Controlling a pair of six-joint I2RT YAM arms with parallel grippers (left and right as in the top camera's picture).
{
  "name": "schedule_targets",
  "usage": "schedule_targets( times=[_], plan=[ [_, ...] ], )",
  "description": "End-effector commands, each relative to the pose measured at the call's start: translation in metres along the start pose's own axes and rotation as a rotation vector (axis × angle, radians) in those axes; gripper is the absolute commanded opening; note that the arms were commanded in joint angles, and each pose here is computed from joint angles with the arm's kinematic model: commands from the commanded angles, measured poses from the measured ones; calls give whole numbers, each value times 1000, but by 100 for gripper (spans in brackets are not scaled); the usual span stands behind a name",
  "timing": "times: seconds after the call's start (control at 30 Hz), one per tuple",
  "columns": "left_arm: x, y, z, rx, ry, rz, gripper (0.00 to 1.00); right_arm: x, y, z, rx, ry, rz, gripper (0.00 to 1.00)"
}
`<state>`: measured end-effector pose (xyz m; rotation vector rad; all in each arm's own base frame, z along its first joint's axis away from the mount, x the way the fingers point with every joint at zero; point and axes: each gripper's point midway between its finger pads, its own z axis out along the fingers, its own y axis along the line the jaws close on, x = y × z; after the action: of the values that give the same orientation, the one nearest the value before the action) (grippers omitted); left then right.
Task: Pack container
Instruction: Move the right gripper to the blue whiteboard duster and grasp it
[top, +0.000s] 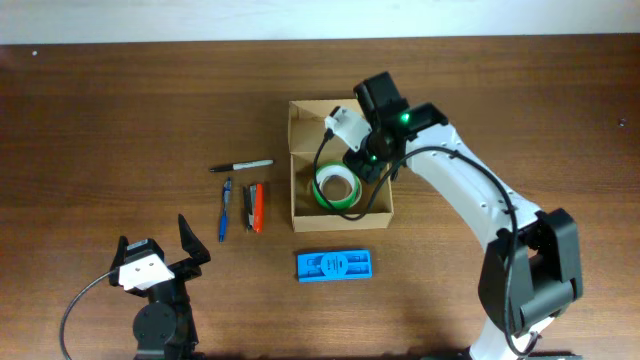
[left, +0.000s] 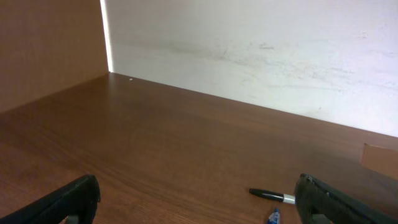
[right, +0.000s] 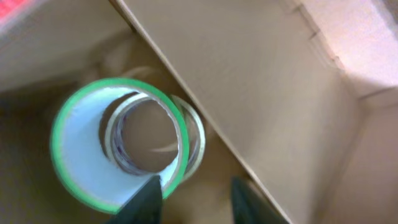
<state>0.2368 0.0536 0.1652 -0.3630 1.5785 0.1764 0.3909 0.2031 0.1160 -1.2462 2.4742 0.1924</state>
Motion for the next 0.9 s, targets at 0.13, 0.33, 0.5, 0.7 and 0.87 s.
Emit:
schedule_targets(
  times=[0.13,0.33,0.5,0.7,0.87],
  plan=[
    [1,0,0,5,1,5,100,-39,1,-115,58,-125,102,99],
    [1,0,0,5,1,5,100,8,35,-138,-55,58,93,99],
    [1,0,0,5,1,5,100,43,72,-159,-179,162,15,99],
    [1,0,0,5,1,5,100,67,99,-185,-169,99,-24,99],
    [1,0,0,5,1,5,100,101,121,-165,-227,104,-6,99]
  ],
)
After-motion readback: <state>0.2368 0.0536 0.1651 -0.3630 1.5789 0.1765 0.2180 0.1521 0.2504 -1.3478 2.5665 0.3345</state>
